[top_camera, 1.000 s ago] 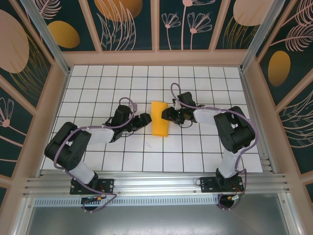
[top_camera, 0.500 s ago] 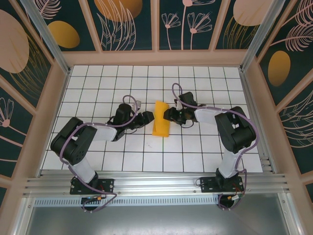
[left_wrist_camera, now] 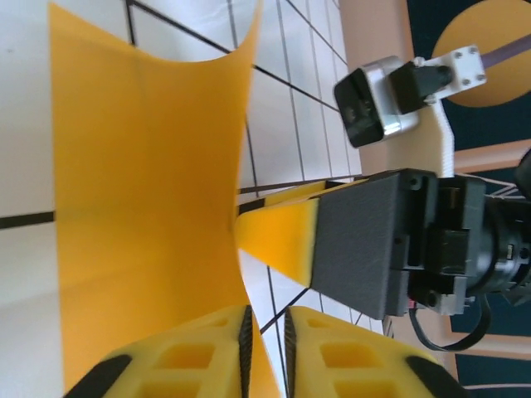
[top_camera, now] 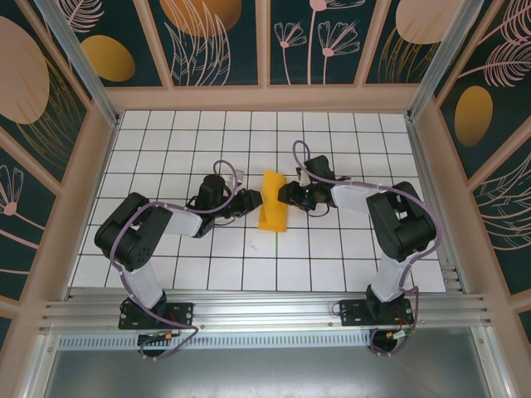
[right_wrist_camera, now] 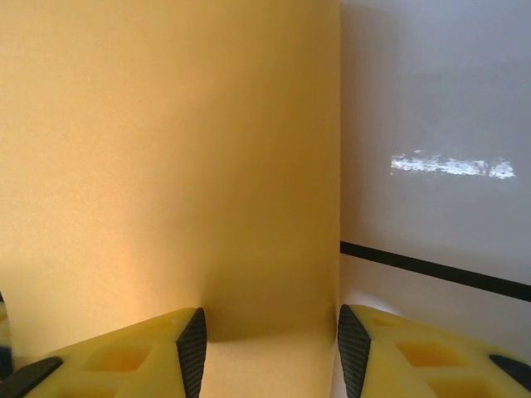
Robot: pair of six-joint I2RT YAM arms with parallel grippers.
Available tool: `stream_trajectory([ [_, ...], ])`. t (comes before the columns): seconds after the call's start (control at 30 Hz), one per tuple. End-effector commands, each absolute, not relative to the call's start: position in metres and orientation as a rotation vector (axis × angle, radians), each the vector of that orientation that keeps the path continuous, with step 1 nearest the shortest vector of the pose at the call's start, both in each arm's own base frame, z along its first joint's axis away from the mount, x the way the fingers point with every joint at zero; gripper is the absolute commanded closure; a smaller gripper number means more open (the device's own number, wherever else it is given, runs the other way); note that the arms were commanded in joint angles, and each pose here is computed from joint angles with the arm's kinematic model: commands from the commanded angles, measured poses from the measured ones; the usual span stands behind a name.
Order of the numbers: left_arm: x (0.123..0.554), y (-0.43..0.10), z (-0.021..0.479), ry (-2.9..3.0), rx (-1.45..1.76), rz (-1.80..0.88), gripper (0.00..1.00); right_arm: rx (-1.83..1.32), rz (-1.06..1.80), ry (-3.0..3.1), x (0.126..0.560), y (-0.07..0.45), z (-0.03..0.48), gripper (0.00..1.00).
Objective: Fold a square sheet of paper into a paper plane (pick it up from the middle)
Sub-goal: Hold the square sheet of paper at the center of the table.
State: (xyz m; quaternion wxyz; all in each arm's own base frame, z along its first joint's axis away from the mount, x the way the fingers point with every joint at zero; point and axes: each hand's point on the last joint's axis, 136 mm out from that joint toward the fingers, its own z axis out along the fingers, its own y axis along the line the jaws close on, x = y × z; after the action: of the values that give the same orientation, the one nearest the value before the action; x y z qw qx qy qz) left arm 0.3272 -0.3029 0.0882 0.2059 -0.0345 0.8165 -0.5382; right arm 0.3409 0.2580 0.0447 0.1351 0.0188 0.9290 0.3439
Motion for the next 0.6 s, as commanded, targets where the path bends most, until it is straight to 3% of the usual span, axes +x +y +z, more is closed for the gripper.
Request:
stream_trajectory([
  [0.0,0.331,-0.314,0.102,2.220,-0.027,-1.552,0.88,0.069,1.013,2.657,0.339,0.255,0.060,0.52],
  [0.17,0.336,-0.317,0.100,2.233,0.008,-1.524,1.00,0.078,1.014,2.636,0.337,0.251,0.068,0.52],
  [0.57,0.342,-0.325,0.098,2.260,0.071,-1.509,1.00,0.106,1.011,2.583,0.332,0.237,0.085,0.49],
])
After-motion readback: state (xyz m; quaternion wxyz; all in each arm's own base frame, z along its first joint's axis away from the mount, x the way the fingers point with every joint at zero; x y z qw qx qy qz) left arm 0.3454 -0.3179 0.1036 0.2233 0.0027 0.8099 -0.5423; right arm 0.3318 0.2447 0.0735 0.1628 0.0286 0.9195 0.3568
